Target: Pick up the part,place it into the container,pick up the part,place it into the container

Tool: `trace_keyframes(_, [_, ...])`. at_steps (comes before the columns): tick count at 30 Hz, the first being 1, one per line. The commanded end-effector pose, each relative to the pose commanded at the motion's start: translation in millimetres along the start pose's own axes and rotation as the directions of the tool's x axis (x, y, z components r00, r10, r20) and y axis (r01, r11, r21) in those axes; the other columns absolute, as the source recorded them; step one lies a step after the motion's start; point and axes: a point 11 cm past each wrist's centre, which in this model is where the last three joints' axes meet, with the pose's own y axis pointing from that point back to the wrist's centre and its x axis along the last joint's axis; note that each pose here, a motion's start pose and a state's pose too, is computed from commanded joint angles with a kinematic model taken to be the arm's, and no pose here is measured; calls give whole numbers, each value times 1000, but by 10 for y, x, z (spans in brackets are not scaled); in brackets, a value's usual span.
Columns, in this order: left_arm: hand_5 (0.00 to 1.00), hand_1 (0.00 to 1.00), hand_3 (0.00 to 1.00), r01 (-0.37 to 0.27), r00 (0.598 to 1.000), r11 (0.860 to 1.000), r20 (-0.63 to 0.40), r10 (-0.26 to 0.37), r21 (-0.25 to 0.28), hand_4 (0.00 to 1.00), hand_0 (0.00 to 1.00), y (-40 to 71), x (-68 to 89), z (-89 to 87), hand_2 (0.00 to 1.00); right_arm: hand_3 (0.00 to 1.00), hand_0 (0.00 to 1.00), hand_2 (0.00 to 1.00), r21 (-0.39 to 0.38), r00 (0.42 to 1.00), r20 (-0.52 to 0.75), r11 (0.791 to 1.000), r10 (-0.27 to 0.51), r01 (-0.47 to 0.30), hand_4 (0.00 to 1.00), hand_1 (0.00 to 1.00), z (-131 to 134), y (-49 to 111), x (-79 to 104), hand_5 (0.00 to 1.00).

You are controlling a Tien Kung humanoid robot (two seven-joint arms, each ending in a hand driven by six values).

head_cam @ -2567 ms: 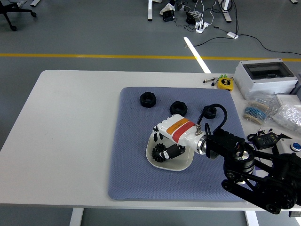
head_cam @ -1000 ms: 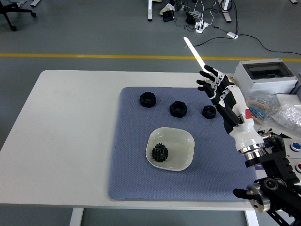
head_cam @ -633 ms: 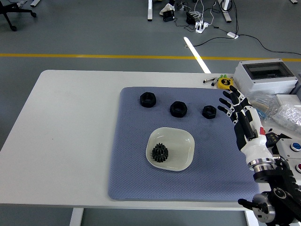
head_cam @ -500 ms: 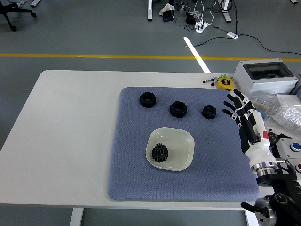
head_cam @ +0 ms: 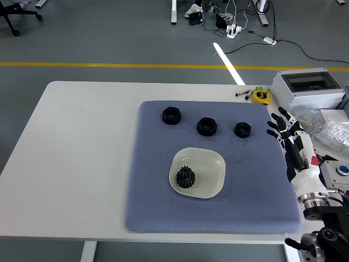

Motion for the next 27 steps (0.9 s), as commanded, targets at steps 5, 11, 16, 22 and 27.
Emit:
trace_keyframes(5, [595,577,565,-20,997,1000,-73,21,3,634,669,2,-101,-121,597,875,784,849,1,1000,-4,1000,3,-3,998,798,-14,0,14,825])
trace_keyframes(11, [572,685,576,6,932,999,-362,8,35,657,712,31,-310,-189,752,872,776,847,11,1000,-10,1000,25,-24,998,795,-61,-33,69,822])
trace_keyframes(16, [572,685,576,40,837,998,-547,-5,52,657,712,58,-464,-183,752,872,776,847,8,999,-11,999,31,-31,998,795,-55,-44,82,822])
trace_keyframes(22, [565,766,598,60,784,997,-620,-13,55,675,753,65,-503,-160,812,868,775,847,9,1000,-16,1000,25,-25,998,793,-51,-66,61,822])
trace_keyframes(27, [565,780,596,51,778,998,-628,-14,41,669,755,65,-481,-100,821,866,772,844,20,1000,-22,1000,20,-20,998,792,-81,-95,55,821])
